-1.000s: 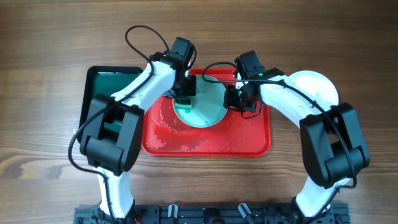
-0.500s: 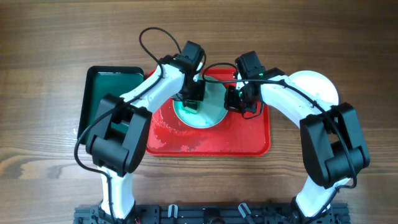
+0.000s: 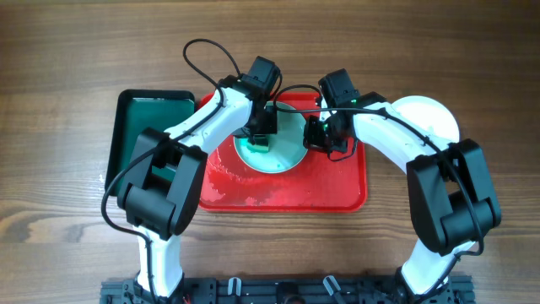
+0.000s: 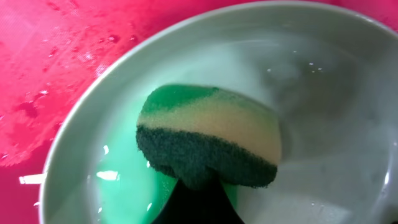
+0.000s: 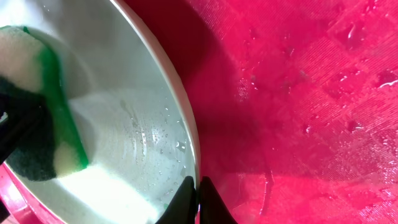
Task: Clean dirty plates on tray and stack at the side
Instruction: 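Scrub the held plate's inside with the sponge in the left gripper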
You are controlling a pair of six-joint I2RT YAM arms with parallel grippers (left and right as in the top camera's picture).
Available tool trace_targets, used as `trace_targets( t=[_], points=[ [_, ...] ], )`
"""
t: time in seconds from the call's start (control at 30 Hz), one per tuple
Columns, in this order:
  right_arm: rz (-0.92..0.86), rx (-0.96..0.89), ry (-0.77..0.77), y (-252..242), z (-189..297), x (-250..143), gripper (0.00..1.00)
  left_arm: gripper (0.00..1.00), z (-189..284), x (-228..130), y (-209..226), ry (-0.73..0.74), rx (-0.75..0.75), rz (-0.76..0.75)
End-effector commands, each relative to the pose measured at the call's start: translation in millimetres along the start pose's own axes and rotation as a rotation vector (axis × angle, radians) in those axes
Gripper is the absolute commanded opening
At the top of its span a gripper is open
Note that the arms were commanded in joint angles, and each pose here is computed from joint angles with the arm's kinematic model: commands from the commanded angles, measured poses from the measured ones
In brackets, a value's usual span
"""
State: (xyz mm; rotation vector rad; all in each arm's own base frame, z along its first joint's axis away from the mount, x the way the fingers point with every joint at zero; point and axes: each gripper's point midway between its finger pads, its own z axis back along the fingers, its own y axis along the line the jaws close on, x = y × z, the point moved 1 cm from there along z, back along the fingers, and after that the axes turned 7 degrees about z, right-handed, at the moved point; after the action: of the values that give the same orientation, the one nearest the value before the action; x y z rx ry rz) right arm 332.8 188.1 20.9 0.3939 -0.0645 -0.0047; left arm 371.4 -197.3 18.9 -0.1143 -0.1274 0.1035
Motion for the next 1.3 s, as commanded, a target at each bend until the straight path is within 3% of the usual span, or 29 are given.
trace_targets(
  t=[0.0,0.2,0.43,0.53,0.73,0.93,1.13,1.27],
  points=[
    [0.010,0.007,0.035,-2.0,-6.8,-7.2,0.04,0.04,-20.2,-22.7,23.6,0.104,0.099,-0.021],
    [0.010,0.011,0.037,-1.5,-6.7,-7.5,0.04,0.04,-14.2,-56.8,-9.4,0.274,-0.126,-0.211],
    [0.009,0.016,0.050,-1.5,-6.4,-10.2,0.04,0.04,-17.5,-32.1,-24.6,0.166,-0.189,-0.219],
    [0.012,0.017,0.050,-1.4,-6.4,-10.2,0.04,0.04,-20.0,-14.4,-20.2,0.094,-0.153,-0.159],
    [0.011,0.017,0.050,-1.6,-6.3,-10.1,0.04,0.04,-20.8,18.2,27.2,-0.075,0.112,0.087],
    [0.009,0.021,0.050,-2.0,-5.8,-9.5,0.04,0.04,-20.4,-12.7,30.4,0.064,0.119,0.070],
    [0.003,0.024,0.047,-3.7,-5.0,-8.0,0.04,0.04,-8.6,-64.8,-13.3,0.335,-0.199,-0.186],
    [0.005,0.025,0.049,-4.6,-4.6,-8.1,0.04,0.04,-2.4,-68.5,-25.9,0.353,-0.316,-0.287]
  ],
)
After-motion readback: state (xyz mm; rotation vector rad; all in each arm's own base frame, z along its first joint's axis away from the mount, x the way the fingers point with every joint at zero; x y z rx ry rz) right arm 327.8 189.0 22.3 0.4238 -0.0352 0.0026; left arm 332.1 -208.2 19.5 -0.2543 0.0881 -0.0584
